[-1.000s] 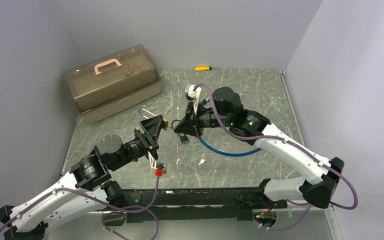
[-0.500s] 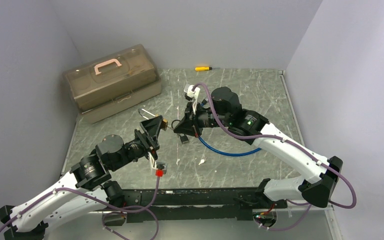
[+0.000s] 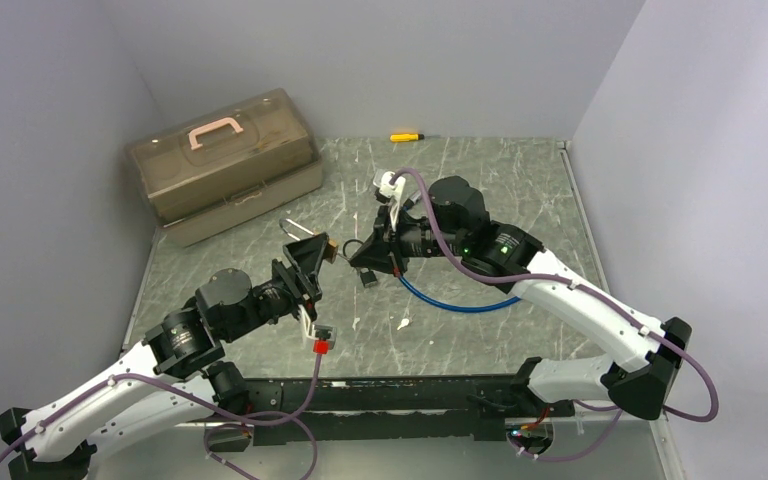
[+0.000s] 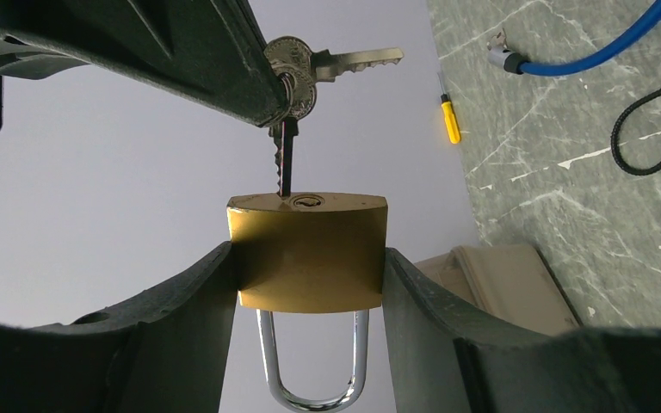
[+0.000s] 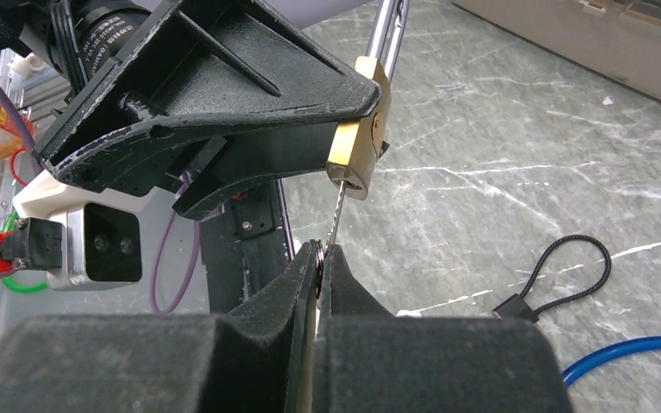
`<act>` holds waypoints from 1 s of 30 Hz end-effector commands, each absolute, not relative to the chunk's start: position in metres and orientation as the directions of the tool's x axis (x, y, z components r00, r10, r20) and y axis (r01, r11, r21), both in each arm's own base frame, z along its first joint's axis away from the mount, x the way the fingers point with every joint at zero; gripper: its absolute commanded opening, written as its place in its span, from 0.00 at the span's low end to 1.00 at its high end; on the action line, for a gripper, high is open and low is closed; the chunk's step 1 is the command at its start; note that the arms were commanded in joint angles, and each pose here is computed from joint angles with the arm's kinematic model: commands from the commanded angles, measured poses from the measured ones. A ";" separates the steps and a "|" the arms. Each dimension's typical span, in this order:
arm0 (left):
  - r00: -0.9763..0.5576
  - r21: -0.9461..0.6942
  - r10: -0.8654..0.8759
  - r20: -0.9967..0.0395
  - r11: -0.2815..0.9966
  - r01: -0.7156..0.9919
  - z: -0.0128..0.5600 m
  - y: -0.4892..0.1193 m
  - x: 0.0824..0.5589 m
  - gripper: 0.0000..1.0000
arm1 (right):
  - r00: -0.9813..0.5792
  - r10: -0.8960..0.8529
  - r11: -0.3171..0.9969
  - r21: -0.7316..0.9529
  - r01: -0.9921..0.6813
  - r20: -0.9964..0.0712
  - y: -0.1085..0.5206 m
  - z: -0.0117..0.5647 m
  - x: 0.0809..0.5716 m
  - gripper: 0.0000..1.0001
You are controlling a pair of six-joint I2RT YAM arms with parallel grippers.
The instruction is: Unlock with the key
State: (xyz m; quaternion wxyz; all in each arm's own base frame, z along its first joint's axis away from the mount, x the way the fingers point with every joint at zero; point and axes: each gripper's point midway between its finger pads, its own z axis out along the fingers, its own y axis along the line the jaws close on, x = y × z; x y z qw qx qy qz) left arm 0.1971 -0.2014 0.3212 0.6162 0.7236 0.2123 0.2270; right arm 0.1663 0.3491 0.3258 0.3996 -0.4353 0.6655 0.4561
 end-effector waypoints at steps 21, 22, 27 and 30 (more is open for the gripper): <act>0.808 0.995 0.582 0.096 -0.032 -0.095 0.369 -0.201 0.192 0.00 | -0.284 -0.191 0.204 0.246 -0.948 -0.940 0.356 0.328 0.171 0.00; 0.809 0.995 0.581 0.094 -0.028 -0.096 0.370 -0.200 0.192 0.00 | -0.284 -0.191 0.206 0.245 -0.947 -0.940 0.355 0.328 0.171 0.00; 0.813 0.995 0.575 0.094 -0.026 -0.097 0.369 -0.200 0.190 0.00 | -0.284 -0.190 0.209 0.244 -0.947 -0.940 0.355 0.326 0.172 0.00; 0.813 0.995 0.574 0.097 -0.029 -0.099 0.369 -0.200 0.190 0.00 | -0.282 -0.188 0.216 0.241 -0.946 -0.941 0.355 0.327 0.174 0.00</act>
